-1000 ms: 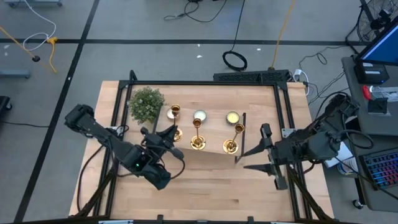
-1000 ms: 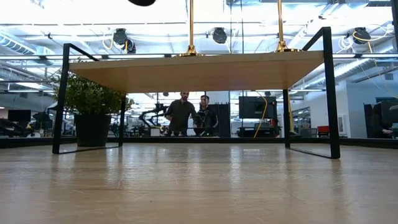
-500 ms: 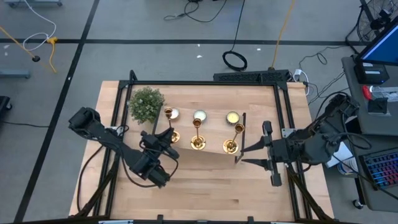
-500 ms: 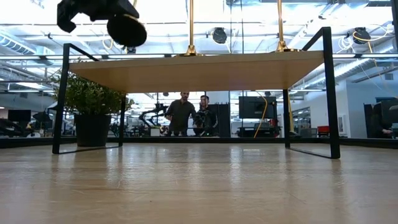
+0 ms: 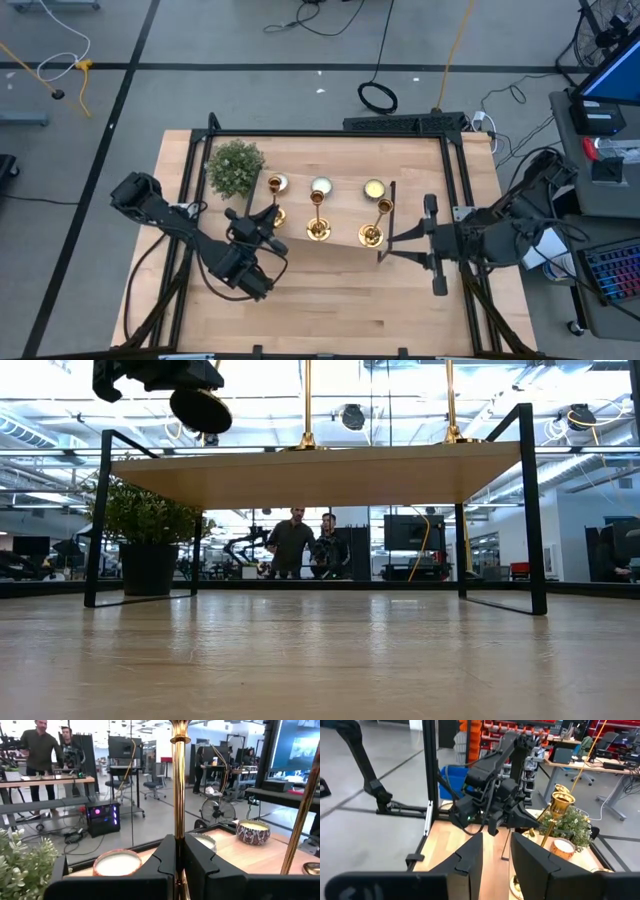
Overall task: Pick & Place candle stick holders
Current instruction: Put the gold candle holder on the shelf
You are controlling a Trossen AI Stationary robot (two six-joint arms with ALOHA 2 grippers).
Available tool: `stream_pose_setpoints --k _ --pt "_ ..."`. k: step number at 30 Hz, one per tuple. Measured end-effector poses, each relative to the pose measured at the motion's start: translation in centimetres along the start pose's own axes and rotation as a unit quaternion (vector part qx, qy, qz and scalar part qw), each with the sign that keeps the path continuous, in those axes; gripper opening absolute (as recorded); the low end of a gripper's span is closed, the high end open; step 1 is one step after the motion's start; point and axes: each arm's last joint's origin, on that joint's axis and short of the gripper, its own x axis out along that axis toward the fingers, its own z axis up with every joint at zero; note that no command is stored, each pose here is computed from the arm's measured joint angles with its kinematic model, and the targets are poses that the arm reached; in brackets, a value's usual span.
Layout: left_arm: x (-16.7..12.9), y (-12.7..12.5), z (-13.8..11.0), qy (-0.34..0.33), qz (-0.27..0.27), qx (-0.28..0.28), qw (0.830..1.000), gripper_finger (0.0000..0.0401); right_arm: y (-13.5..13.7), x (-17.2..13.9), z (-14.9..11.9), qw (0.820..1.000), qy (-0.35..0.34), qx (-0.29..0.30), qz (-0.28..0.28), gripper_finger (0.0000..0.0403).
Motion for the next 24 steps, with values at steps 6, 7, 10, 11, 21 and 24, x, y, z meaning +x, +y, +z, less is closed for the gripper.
stream_pose_setpoints --k 6,7,10,11,21,24 --pt "0.3 0.6 -2.0 -0.002 0.005 -0.007 1.0 0.0014 -0.4 -0.3 -0.5 1.0 -0.015 0.011 0.0 0.0095" --pt "0.3 0.8 -2.6 -0.002 0.005 -0.011 1.0 0.0014 -0.4 -0.4 -0.7 1.0 -0.015 0.012 0.0 0.0095" --pt "0.3 1.4 -4.2 -0.003 0.005 -0.021 1.0 0.0014 -0.5 -0.4 -1.5 1.0 -0.012 0.018 0.0 0.0095" --pt "0.3 1.6 -4.6 -0.001 0.005 -0.024 1.0 0.0014 -0.5 -0.4 -1.8 1.0 -0.012 0.021 0.0 0.0095" --pt "0.2 0.9 -4.9 -0.001 0.003 -0.018 1.0 0.0014 -0.8 -0.3 -4.2 0.997 -0.047 0.056 0.006 0.0095" --pt "0.0 0.5 -4.9 -0.001 0.0 -0.012 1.0 0.0014 -1.2 -0.8 -4.2 0.996 -0.063 0.066 0.008 0.0095"
